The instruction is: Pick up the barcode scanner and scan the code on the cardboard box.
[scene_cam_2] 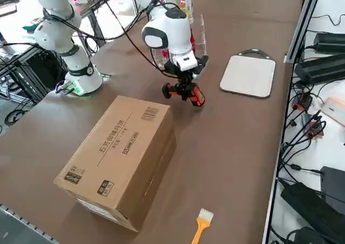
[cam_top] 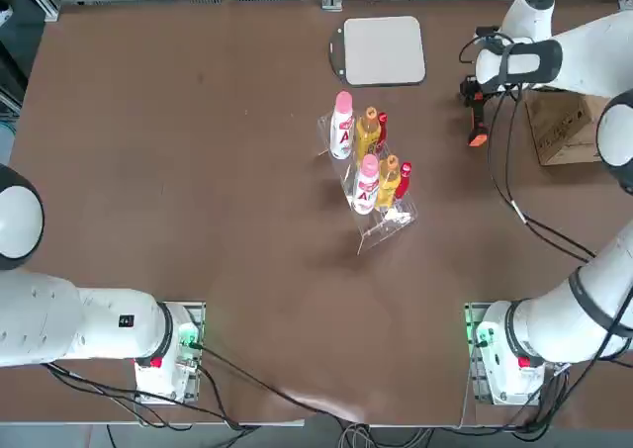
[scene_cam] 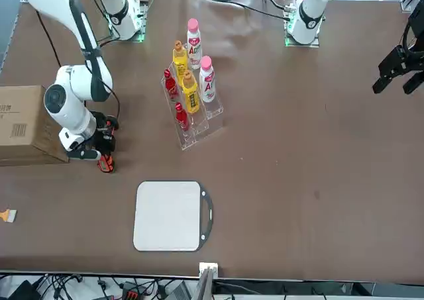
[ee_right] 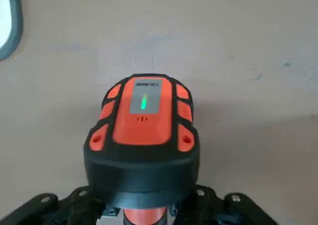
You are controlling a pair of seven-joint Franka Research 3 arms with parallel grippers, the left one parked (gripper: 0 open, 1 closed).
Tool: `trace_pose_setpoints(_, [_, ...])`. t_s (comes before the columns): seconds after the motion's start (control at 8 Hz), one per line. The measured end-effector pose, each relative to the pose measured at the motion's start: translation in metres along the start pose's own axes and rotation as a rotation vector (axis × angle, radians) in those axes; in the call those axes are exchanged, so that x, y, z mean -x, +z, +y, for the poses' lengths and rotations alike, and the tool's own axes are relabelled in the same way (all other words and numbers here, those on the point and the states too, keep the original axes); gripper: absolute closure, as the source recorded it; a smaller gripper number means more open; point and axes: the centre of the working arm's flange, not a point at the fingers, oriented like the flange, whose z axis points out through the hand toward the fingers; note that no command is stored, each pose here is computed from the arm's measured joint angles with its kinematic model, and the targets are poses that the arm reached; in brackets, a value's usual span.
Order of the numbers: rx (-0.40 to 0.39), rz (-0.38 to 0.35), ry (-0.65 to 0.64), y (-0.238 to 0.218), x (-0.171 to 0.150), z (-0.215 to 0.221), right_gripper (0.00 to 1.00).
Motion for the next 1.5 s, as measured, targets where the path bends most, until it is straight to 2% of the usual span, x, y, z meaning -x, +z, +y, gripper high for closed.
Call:
trace_pose_setpoints(0.38, [0.003,-0.004,-0.012,0.019,0.002,-0.006,0.57])
trace_pose_setpoints(0.62, [0.003,0.001,-0.013,0.020,0.001,-0.006,0.51])
trace_pose_setpoints(0.75, [0.003,0.003,-0.013,0.019,0.001,-0.006,0.44])
trace_pose_setpoints(1.0, [0.002,0.012,-0.014,0.017,-0.001,-0.007,0.08])
trace_pose_setpoints(1.12, [0.001,0.026,-0.015,0.011,-0.005,-0.008,0.00])
trace_pose_setpoints(1.38, [-0.008,0.047,-0.017,-0.030,-0.019,-0.011,0.00])
trace_pose_setpoints(1.5, [-0.014,0.039,-0.016,-0.072,-0.029,-0.012,0.00])
